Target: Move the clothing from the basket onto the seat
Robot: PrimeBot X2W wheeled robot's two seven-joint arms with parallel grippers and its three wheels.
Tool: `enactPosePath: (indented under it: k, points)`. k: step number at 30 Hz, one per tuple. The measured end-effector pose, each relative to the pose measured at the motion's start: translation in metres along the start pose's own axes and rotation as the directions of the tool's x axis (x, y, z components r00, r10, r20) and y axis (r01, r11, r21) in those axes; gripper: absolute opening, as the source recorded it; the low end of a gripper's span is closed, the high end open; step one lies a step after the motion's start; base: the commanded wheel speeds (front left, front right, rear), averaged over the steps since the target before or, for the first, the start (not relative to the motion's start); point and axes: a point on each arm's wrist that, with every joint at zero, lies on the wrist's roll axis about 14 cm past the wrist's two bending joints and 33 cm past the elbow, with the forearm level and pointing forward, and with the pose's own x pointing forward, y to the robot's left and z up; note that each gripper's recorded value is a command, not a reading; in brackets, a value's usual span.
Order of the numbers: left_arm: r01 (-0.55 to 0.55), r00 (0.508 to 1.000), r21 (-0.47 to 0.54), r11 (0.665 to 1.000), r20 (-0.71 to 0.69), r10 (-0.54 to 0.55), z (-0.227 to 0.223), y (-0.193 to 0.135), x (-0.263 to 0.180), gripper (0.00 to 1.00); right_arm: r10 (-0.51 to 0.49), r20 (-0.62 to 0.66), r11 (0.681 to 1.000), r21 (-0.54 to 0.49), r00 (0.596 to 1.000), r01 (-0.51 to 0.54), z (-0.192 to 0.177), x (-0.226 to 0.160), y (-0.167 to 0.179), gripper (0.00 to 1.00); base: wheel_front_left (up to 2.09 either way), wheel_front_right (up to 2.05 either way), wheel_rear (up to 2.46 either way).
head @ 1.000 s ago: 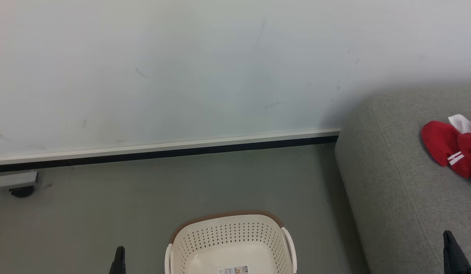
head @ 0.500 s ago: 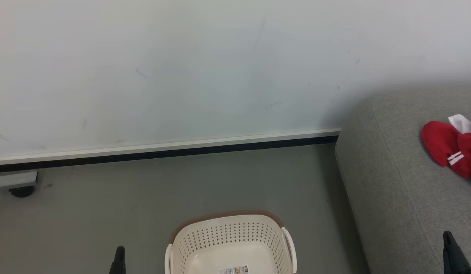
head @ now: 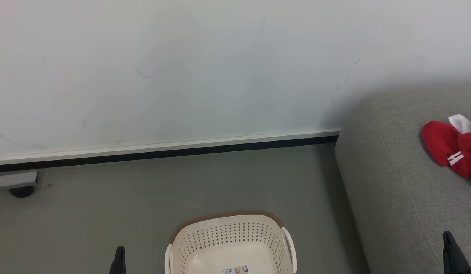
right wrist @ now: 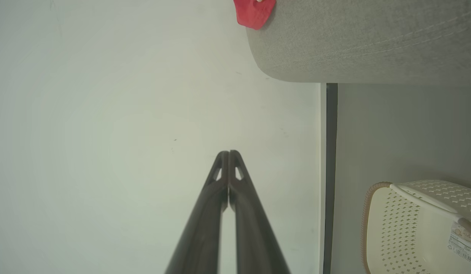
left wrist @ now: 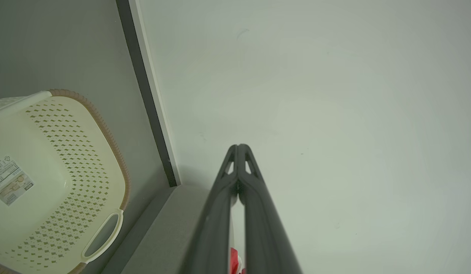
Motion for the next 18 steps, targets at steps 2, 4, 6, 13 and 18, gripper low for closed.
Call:
enactPosePath:
  k: [2, 4, 6, 13, 18]
  points:
    - [0.0, 1.0, 0.0, 1.0, 0.0, 0.0, 0.0, 0.0, 0.0, 0.0, 0.0, 0.0, 1.0, 0.0, 1.0, 0.0, 0.0001, 0.0, 0.0001, 0.0, 0.0, 0.0, 0.0]
    - [0.0, 1.0, 0.0, 1.0, -0.001, 0.0, -0.0001, -0.0001, 0.0, 0.0, 0.0, 0.001, 1.0, -0.001, 1.0, 0.0, 0.0002, 0.0, 0.0, 0.0, 0.0, 0.0, 0.0]
    - [0.0, 1.0, 0.0, 1.0, -0.001, 0.0, -0.0001, 0.0, 0.0, 0.0, 0.0, 0.001, 1.0, -0.001, 1.0, 0.0, 0.0003, 0.0, -0.0001, 0.0, 0.0, 0.0, 0.0]
    - [0.0, 1.0, 0.0, 1.0, -0.001, 0.0, 0.0, 0.0, 0.0, 0.0, 0.0, 0.0, 1.0, -0.001, 1.0, 0.0, 0.0002, -0.0001, -0.0001, 0.0, 0.0, 0.0, 0.0]
    - [0.0, 1.0, 0.0, 1.0, 0.0, 0.0, 0.0001, -0.0001, 0.0, 0.0, -0.001, 0.0, 1.0, -0.002, 1.0, 0.001, 0.0002, -0.0002, -0.0003, 0.0, 0.0, 0.0, 0.0]
